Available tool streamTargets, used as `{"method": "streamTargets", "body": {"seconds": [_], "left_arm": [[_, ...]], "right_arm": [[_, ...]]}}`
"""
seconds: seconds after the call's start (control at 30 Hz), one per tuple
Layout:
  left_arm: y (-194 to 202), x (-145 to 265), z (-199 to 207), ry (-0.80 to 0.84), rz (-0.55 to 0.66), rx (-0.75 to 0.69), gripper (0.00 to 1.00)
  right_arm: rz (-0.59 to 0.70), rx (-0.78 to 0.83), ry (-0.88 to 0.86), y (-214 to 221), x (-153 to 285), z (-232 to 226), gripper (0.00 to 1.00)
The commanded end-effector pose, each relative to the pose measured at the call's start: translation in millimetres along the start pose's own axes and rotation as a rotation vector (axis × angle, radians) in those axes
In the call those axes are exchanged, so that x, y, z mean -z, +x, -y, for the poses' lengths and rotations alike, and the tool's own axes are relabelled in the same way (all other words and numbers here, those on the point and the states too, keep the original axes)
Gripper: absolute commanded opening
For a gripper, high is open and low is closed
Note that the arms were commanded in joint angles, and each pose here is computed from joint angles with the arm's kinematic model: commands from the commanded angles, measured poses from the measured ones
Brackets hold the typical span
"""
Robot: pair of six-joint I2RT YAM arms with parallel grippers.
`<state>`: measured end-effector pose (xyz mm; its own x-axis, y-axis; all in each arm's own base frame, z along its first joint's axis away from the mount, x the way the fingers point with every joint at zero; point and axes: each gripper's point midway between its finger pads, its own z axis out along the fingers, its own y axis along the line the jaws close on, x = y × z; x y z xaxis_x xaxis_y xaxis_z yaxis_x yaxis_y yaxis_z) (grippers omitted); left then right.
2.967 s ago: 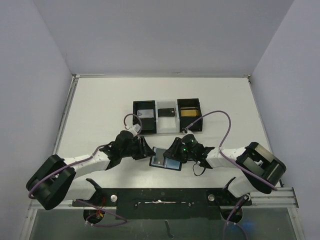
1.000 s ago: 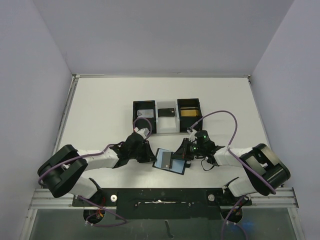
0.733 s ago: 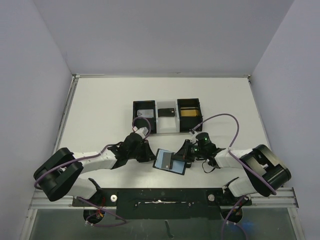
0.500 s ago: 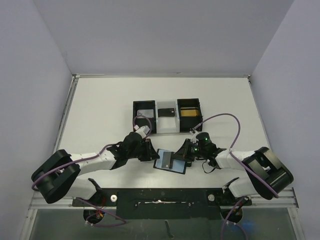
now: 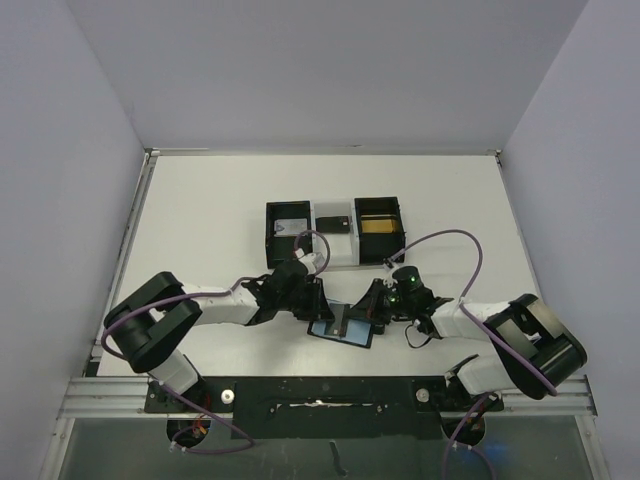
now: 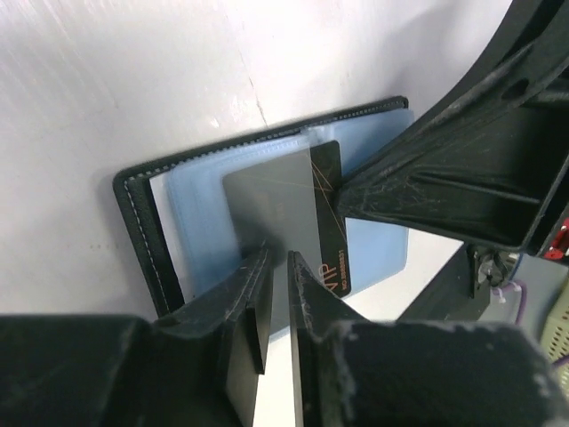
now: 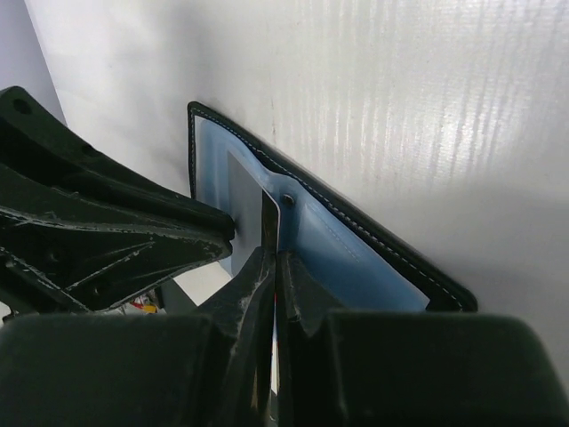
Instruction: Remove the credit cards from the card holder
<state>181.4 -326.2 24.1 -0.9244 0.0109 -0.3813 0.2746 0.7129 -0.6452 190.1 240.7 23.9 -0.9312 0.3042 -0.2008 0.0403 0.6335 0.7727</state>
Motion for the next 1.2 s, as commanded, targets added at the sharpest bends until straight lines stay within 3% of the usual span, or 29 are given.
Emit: {"method": "streamTargets", "body": {"seconds": [0.0, 0.3, 0.47, 0.57, 0.77, 1.03, 1.17], "left_arm": [[3.6, -4.3, -23.0, -0.122, -0.014, -0.022, 0.12], [9.7, 0.9, -31.5, -0.155, -0.005, -0.003, 0.10], [12.0, 0.9, -26.9, -0.140, -0.012, -0.007, 0.10], [14.2, 0.1, -25.5, -0.134, -0.019, -0.010, 0.09], [16.4, -0.4, -29.1, -0.140, -0.012, 0.003, 0.07], [15.1, 3.3, -28.2, -0.141, 0.003, 0.001, 0.06], [17.9, 4.1, -25.2, -0.116, -0.009, -0.013, 0.08]], "right_arm": [[0.028, 0.010, -0.031, -4.3, 3.1, -8.5, 0.00], [0.083, -0.042, -0.066, -5.7, 9.0, -9.2, 0.00], [0.054, -0.042, -0.113, 1.0, 5.0, -16.7, 0.16], [0.054, -0.059, -0.129, 6.1, 4.4, -17.0, 0.19], [0.068, -0.057, -0.148, 11.4, 3.5, -23.1, 0.18], [0.119, -0.068, -0.121, 11.0, 7.9, -15.7, 0.00], [0.114, -0.039, -0.096, 8.4, 11.5, -12.5, 0.00]]}}
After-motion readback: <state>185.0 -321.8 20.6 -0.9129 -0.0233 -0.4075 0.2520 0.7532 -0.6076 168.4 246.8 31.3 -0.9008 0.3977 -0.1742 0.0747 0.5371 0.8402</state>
